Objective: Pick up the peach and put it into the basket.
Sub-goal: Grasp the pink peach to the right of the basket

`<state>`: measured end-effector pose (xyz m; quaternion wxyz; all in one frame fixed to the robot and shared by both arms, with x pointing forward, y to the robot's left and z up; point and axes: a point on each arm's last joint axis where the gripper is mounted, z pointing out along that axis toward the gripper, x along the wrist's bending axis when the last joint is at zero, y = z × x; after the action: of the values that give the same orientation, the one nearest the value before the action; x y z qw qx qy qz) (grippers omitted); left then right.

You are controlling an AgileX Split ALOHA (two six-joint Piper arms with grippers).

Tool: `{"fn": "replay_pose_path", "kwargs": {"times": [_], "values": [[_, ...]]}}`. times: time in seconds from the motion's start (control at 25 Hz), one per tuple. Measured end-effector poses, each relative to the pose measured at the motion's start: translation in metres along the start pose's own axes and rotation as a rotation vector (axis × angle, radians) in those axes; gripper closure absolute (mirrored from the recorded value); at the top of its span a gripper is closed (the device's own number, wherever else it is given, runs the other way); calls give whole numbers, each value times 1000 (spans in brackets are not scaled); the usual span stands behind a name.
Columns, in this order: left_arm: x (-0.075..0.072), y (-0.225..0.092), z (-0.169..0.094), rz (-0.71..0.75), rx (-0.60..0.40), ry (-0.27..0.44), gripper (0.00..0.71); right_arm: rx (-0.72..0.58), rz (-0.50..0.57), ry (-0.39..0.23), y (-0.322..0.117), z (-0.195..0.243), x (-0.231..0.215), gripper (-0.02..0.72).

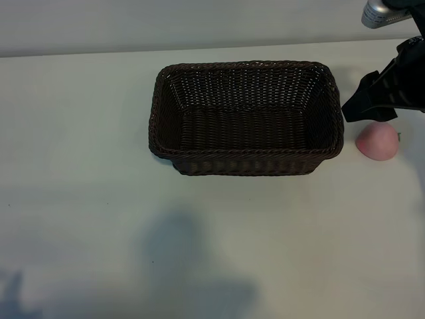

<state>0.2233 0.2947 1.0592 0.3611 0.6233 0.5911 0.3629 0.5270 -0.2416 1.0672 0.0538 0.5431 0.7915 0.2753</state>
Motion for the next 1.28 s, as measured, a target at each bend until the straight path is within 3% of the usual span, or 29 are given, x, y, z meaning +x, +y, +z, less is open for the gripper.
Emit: {"fn": "replay_pose_path", "kwargs": {"times": [0.12, 0.36, 0.52, 0.92, 1.28], "values": [[1, -3, 3, -5, 20, 11, 114, -1, 9, -22, 0, 0, -2, 126], [2, -5, 8, -13, 23, 13, 114, -12, 82, -209, 0, -1, -19, 135], [2, -5, 11, -16, 7, 15, 114, 27, 103, -294, -1, 8, -31, 137], [2, -5, 11, -14, 0, 12, 114, 138, 147, -329, -5, 75, -60, 135], [3, -5, 11, 45, -2, -98, 114, 123, 231, -339, -9, 118, -80, 135]]}}
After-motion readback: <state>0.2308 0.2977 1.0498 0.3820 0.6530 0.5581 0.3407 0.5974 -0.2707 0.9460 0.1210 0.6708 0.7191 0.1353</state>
